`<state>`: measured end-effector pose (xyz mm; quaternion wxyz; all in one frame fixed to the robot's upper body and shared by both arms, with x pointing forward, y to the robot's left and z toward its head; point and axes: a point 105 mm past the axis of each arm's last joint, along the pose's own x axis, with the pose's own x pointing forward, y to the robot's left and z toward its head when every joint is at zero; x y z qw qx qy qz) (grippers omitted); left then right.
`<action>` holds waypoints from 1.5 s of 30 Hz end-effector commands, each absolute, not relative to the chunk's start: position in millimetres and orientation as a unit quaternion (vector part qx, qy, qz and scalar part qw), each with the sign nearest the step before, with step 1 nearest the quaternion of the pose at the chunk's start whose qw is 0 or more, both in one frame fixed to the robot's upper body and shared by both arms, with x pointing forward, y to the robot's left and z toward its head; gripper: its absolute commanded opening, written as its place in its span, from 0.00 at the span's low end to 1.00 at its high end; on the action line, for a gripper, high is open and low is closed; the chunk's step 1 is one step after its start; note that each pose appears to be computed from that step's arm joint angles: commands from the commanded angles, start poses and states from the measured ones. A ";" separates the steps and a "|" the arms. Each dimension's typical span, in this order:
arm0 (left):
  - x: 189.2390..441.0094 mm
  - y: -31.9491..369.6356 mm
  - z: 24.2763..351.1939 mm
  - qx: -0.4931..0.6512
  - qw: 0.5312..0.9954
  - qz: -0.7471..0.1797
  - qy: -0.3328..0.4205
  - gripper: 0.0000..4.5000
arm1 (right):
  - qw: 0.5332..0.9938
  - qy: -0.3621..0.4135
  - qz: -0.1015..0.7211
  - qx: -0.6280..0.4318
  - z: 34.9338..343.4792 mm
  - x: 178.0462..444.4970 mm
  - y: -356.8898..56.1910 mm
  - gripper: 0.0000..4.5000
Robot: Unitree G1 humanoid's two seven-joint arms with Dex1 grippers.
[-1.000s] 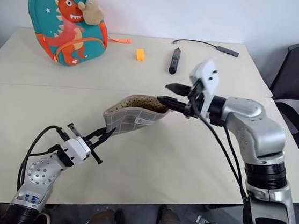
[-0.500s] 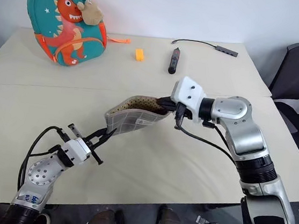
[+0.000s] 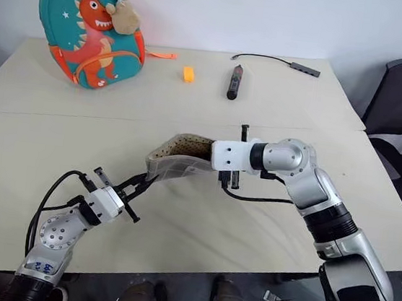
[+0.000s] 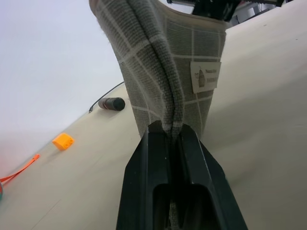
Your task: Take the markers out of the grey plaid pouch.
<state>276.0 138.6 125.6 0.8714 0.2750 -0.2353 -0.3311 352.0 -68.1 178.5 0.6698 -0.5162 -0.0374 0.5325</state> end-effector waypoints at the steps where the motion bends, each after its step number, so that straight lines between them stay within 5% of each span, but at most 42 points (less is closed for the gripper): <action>1: 273.5 138.6 126.3 0.276 0.870 -0.331 -0.240 0.00 | 0.675 -0.032 0.538 -0.504 187.3 350.1 -60.4 0.00; 4: 273.0 138.8 125.5 0.276 0.870 -0.331 -0.239 0.00 | 0.691 -0.035 0.532 -0.488 194.8 353.3 -56.4 0.14; 12: 272.4 139.1 124.4 0.273 0.871 -0.331 -0.237 0.00 | 0.683 -0.048 0.521 -0.509 200.8 355.6 -52.2 0.72; 35: 272.7 139.9 125.0 0.273 0.873 -0.327 -0.238 0.00 | 0.654 -0.029 0.527 -0.542 170.3 366.0 -33.1 0.72; 41: 271.9 139.7 125.3 0.273 0.873 -0.327 -0.238 0.00 | 0.662 -0.035 0.536 -0.523 173.4 362.0 -25.2 0.36; 45: 271.6 139.0 124.7 0.272 0.873 -0.329 -0.237 0.00 | 0.665 -0.055 0.531 -0.522 181.5 361.3 -15.6 0.36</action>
